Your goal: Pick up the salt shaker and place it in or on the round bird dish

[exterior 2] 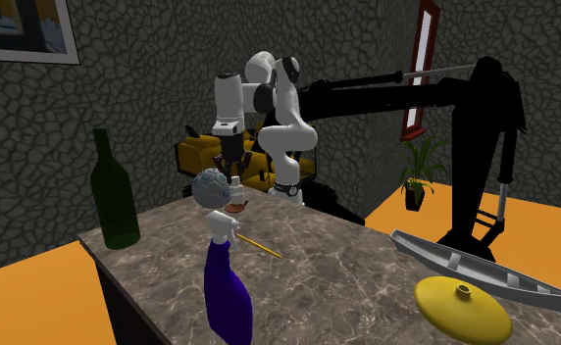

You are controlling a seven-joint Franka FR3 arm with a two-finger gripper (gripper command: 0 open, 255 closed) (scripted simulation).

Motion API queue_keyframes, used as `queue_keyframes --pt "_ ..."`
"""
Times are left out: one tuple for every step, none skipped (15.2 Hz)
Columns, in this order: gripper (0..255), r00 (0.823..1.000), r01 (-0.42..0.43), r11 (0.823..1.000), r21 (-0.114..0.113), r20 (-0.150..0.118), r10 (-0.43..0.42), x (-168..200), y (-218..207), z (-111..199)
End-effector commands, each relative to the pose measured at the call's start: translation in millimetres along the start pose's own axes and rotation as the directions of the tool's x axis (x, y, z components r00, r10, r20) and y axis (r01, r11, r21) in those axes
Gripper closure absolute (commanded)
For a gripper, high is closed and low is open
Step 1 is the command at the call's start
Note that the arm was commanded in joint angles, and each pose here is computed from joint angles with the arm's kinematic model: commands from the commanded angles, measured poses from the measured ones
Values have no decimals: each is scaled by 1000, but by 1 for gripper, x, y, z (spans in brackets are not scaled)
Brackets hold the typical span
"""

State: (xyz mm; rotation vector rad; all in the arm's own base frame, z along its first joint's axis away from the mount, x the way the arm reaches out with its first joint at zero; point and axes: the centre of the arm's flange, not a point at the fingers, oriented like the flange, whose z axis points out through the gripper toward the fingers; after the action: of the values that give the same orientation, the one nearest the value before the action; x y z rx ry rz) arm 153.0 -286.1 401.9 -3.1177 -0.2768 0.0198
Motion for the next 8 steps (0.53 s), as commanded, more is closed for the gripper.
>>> queue_keyframes --pt "255 1000 0 1000 0 1 0 0 0 0" --pt "255 1000 0 1000 0 1 0 0 0 0" --pt "0 1000 0 1000 0 1 0 0 0 0" --pt "0 1000 0 1000 0 1 0 0 0 0" --pt "0 1000 0 1000 0 1 0 0 0 0" --pt "0 1000 0 1000 0 1 0 0 0 0" --pt "0 1000 0 1000 0 1 0 0 0 0" --pt "0 1000 0 1000 0 1 0 0 0 0"
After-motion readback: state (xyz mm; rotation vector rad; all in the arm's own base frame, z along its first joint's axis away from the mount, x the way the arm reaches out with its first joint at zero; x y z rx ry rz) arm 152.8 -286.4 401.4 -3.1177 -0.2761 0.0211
